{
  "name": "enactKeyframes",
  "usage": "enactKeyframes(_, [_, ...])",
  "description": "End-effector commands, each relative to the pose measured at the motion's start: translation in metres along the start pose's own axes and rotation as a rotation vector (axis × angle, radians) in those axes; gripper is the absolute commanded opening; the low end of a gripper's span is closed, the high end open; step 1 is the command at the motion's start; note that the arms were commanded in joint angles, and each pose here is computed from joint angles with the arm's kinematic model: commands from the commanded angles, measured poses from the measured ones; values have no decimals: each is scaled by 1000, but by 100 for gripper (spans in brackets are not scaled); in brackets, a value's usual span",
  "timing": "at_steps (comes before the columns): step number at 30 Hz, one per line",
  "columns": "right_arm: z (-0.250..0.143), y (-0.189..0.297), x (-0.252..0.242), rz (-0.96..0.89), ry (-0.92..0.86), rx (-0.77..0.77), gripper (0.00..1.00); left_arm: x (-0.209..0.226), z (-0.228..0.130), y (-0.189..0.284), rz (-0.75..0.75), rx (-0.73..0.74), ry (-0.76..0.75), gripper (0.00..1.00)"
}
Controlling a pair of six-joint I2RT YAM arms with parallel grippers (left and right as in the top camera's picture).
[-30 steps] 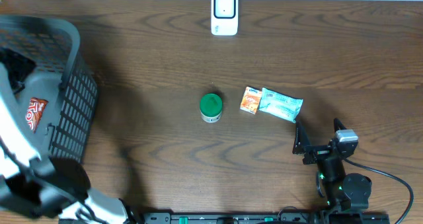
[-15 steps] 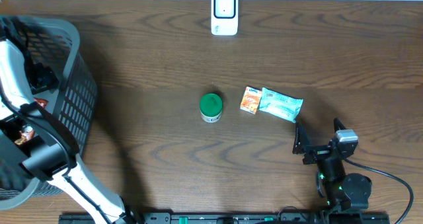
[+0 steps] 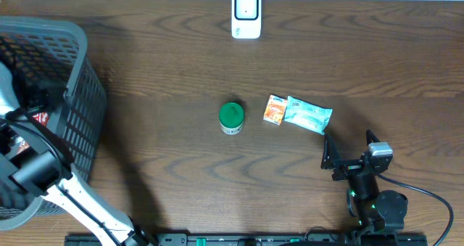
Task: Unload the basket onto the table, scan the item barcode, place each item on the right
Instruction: 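Reach the left gripper back into the basket toward the TOP bar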
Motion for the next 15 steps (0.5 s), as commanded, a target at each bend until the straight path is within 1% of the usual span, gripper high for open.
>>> enactKeyframes(1, [0,0,0,-1,-10,0,99,2,-6,-21,-66,23,-2,93])
enactKeyframes(4, [0,0,0,-1,-10,0,99,-2,-8,-31,-72,35,-3,91])
enactKeyframes(10, [0,0,0,-1,-10,0,99,-15,-18,-57,-93,77,-16,81])
enactKeyframes(11, [0,0,0,-1,-10,0,99,-20,-21,-66,-98,88,-18,76])
enactKeyframes(12, [0,0,0,-1,-10,0,99,-21,-23,-69,-101,94,-20,68])
enactKeyframes(14, [0,0,0,-1,-10,0,99,-24,-25,-75,-104,98,-20,45])
enactKeyframes(15, [0,0,0,-1,-10,0,99,-24,-25,-76,-104,99,-20,36])
Point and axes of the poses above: each gripper's point midway between its finger pads, its own y axis back along the fingers, its own x axis along the line the jaws close on, z = x × y, the point moved 10 cm from there along y, back along the fingers, and after that the axes turned 15 degrees about -y, right-handed, at the moved point
